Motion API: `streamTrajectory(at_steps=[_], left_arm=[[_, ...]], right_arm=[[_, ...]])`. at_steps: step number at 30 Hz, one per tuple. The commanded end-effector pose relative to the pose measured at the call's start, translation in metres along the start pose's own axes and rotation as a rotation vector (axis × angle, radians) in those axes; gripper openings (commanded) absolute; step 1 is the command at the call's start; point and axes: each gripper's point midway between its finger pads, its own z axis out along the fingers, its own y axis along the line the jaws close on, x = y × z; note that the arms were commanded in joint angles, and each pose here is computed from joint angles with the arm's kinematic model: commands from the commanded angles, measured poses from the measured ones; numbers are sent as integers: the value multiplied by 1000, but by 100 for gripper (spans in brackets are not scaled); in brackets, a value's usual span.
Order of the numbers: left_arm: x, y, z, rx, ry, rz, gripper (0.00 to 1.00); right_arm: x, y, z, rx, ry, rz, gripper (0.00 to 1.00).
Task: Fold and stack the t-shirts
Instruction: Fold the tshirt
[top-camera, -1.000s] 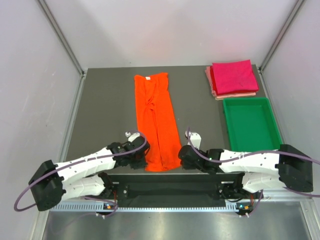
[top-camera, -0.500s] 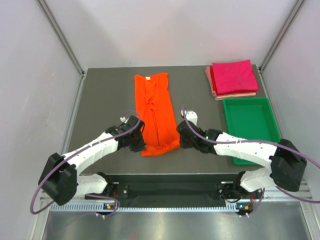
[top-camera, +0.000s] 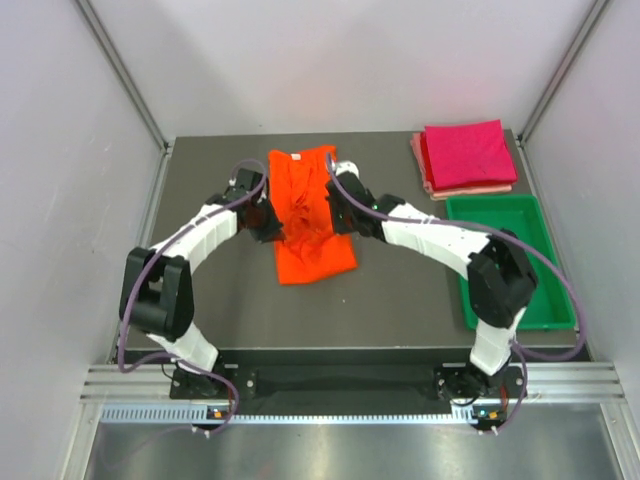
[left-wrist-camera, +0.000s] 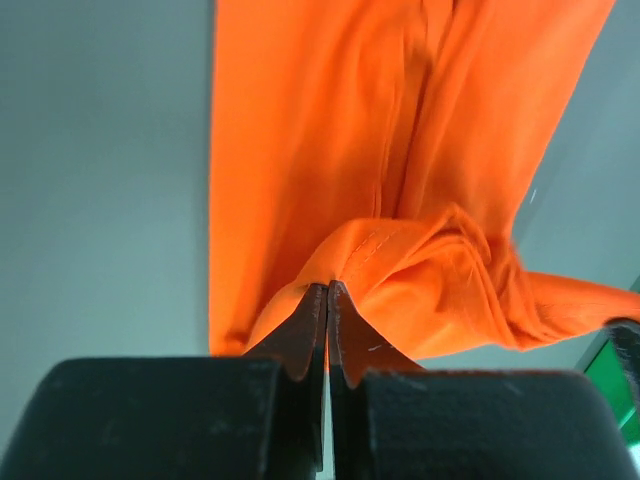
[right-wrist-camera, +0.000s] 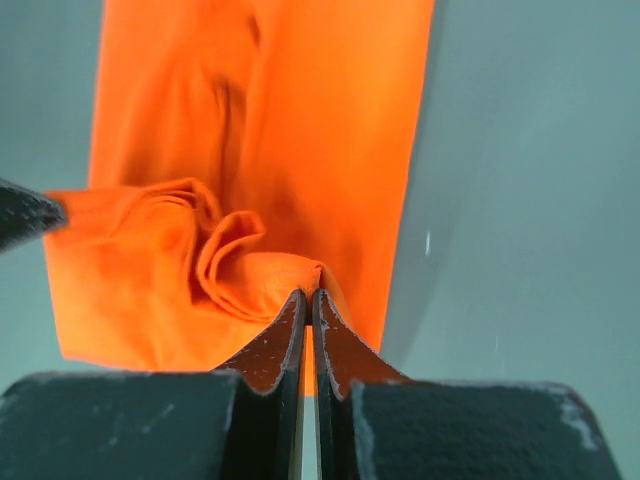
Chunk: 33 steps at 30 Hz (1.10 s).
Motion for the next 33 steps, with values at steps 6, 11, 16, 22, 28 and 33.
streamTrajectory(at_steps=[6, 11, 16, 22, 28, 33], left_arm=[[-85, -14, 14, 78, -99, 15, 0], [-107, -19, 41, 121, -75, 4, 0], [-114, -10, 62, 73, -57, 5, 0], [-127, 1, 74, 14, -70, -10, 11], [-166, 17, 42, -164, -216, 56, 21], [-143, -6, 29, -82, -197, 147, 23]], right_arm=[[-86, -9, 39, -6, -56, -44, 0], [-99, -17, 67, -2, -46, -31, 0], [-96, -26, 92, -15, -28, -10, 0], [-96, -28, 114, -55, -27, -1, 4], [-126, -26, 109, -120, -47, -16, 22], [-126, -43, 77, -79, -50, -1, 29]])
